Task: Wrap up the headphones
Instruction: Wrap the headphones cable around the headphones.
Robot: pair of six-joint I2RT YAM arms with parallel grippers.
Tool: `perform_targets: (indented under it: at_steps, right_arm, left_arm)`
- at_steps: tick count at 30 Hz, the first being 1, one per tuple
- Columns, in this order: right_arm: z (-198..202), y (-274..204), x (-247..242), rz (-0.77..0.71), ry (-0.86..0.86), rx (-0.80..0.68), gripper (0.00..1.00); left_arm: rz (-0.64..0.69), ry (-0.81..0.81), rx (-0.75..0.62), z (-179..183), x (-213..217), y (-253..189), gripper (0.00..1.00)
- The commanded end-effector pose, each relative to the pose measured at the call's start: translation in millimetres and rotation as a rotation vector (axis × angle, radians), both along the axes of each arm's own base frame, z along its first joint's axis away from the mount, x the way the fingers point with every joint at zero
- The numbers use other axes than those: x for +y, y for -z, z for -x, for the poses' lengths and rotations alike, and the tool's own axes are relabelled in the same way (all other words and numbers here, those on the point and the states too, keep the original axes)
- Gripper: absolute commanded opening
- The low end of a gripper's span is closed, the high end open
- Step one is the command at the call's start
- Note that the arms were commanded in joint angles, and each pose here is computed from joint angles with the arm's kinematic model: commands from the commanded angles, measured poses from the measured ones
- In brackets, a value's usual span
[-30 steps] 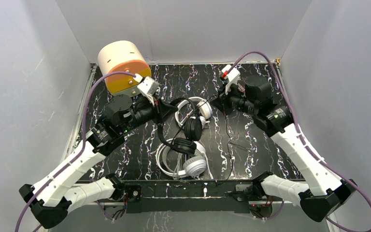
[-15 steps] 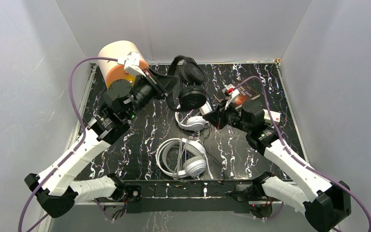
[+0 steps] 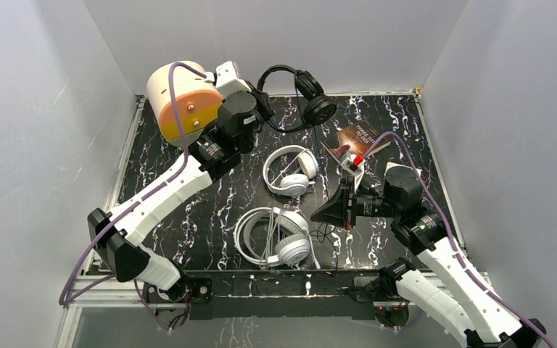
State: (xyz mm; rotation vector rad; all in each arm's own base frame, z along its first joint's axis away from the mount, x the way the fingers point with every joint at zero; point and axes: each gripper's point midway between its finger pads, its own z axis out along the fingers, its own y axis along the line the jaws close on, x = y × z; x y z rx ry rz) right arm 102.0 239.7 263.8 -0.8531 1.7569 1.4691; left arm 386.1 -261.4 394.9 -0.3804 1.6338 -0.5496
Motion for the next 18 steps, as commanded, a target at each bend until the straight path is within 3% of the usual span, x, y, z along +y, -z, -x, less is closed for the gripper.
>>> perform_targets:
  at_steps: [1, 6, 13, 18]
  right_arm:
    - [22.5, -18.1, -12.0, 0.067, -0.026, 0.083, 0.07]
    - [21.9, -58.3, -13.2, 0.051, -0.011, 0.051, 0.07]
    - [21.9, -126.9, -13.6, -0.042, -0.007, -0.099, 0.13]
    - [-7.4, -143.9, -22.2, 0.097, 0.114, -0.197, 0.06]
  left_arm:
    - [0.056, -0.241, -0.116, -14.7, 43.0, -42.5, 0.0]
    - [-0.136, -0.265, -0.062, -23.9, 38.2, -11.2, 0.0]
    - [-0.564, -0.142, -0.039, -8.9, -13.0, 21.6, 0.0]
    - [-0.866, -0.003, -0.063, 15.2, -37.6, 50.6, 0.0]
